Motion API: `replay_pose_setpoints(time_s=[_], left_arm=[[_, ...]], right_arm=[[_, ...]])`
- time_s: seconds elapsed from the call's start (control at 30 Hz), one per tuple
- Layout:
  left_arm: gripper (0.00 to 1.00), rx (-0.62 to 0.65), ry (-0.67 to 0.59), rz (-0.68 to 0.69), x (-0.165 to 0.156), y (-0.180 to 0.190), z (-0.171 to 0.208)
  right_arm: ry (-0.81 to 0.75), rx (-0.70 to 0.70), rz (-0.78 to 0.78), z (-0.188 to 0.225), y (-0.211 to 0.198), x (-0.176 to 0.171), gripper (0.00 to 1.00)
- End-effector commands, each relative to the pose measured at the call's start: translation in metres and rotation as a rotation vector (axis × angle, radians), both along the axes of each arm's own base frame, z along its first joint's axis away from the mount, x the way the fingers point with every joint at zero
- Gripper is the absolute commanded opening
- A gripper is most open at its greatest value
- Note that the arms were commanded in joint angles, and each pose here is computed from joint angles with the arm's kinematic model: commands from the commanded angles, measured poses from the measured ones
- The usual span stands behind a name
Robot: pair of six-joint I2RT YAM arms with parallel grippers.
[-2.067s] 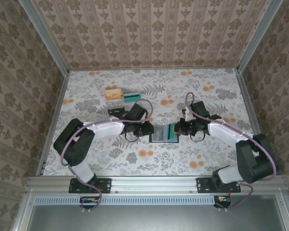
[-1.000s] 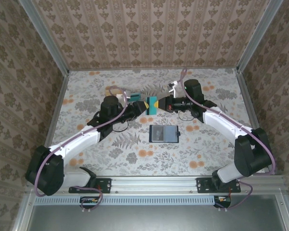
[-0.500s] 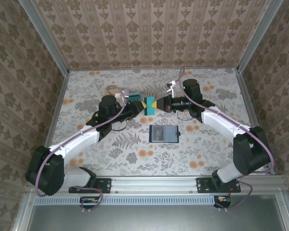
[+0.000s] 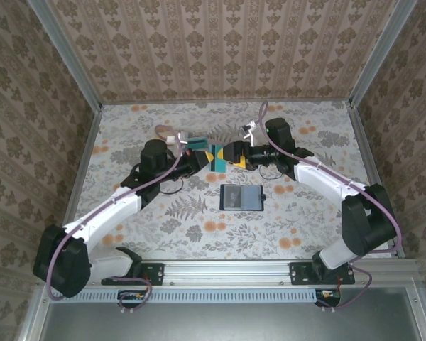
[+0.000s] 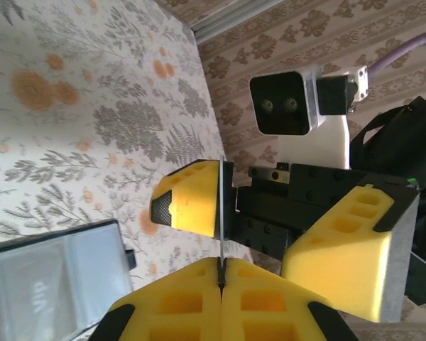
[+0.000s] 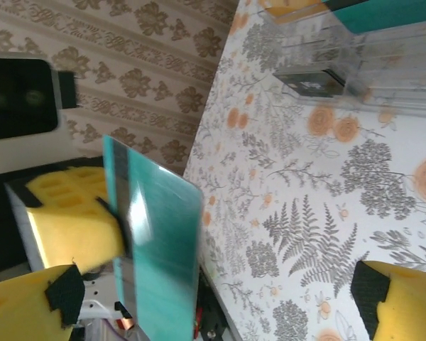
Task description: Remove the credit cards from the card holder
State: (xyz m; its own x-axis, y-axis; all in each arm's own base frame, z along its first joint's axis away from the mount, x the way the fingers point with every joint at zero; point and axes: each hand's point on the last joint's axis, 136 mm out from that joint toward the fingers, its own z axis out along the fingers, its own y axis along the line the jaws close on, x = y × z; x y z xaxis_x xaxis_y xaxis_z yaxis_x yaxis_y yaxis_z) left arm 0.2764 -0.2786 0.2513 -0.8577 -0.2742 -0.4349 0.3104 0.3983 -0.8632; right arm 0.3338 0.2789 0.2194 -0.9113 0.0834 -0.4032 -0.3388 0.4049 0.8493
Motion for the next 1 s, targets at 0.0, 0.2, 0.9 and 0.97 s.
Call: replay_pose_setpoints(time_s=[0.0, 0.2, 0.9, 0.97], left_arm=[[0.0, 0.195, -0.104, -0.024, -0.006, 0.021, 0.007], [0.0, 0.545, -0.304, -0.005, 0.002, 0.062, 0.008], [0.0, 1.366, -1.055, -0.489, 0.051, 0.102, -0.02], [0.0, 1.346, -1.106, -0.51, 0.057, 0.096, -0.02]], right_arm=[[-0.059, -0.045, -0.053, 0.011, -0.013, 0.003, 1.0], [-0.086, -0.107, -0.111, 0.012, -0.026, 0.001, 1.0], [-0.148, -0.171, -0.242, 0.034, -0.06, -0.005, 1.0], [-0.147, -0.176, -0.247, 0.033, -0.062, -0.005, 1.0]])
